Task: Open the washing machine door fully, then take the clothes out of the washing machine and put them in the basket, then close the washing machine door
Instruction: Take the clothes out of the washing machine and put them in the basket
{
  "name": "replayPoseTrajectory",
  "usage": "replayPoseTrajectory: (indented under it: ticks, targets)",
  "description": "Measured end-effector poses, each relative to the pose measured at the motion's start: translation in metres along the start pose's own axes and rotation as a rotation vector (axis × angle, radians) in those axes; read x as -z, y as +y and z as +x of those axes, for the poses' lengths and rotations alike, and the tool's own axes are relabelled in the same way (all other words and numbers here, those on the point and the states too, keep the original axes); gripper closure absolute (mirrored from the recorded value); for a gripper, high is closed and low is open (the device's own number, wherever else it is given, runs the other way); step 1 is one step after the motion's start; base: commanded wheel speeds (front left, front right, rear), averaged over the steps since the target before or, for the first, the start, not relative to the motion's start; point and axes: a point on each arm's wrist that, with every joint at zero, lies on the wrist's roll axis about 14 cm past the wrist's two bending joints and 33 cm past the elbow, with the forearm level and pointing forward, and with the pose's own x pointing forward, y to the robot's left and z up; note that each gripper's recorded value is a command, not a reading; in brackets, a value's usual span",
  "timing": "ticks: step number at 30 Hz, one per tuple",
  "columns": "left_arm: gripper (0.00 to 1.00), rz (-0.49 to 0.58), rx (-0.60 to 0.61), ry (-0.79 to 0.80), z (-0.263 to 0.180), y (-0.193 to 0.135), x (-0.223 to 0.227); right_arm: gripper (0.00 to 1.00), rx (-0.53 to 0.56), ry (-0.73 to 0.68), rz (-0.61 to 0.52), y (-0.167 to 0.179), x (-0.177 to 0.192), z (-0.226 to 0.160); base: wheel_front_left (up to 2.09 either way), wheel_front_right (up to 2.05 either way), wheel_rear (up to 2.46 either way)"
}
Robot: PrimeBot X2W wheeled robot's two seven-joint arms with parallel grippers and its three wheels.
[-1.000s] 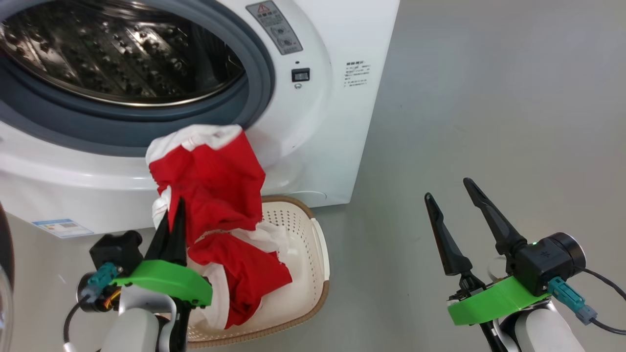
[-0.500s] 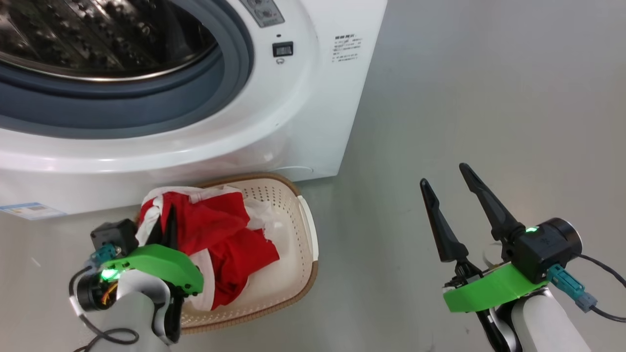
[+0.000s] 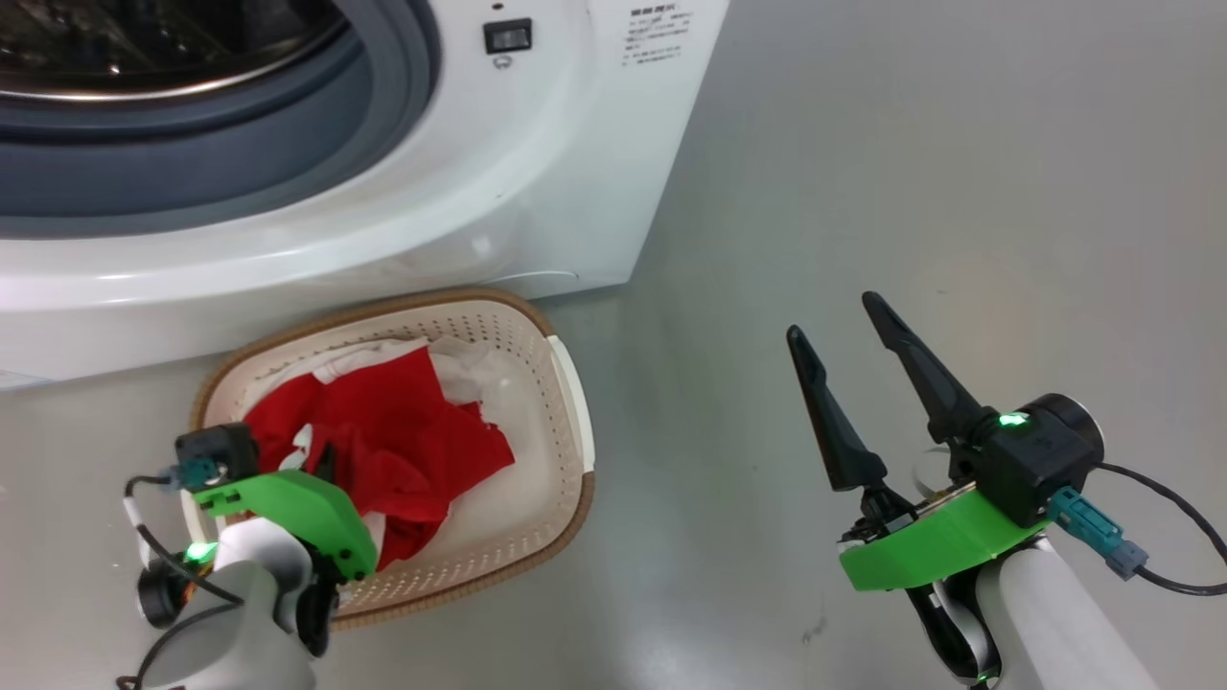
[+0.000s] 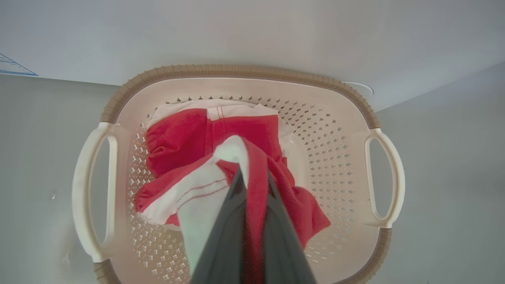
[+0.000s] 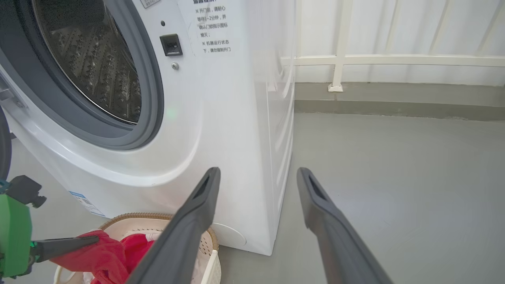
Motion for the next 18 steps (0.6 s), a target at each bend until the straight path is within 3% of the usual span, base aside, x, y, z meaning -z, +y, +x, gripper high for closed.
replayPoseTrajectory:
  ticks: [11, 18]
  targets:
    - [1.00, 0.034, -0.042, 0.202, 0.021, 0.016, 0.040, 0.00, -0.029, 0.079, 0.018, -0.003, 0.023, -0.003, 0.00, 0.00, 0.00]
    - [1.00, 0.066, -0.024, 0.225, 0.033, 0.010, 0.047, 0.00, -0.016, 0.112, 0.016, -0.010, 0.032, -0.008, 0.00, 0.00, 0.00]
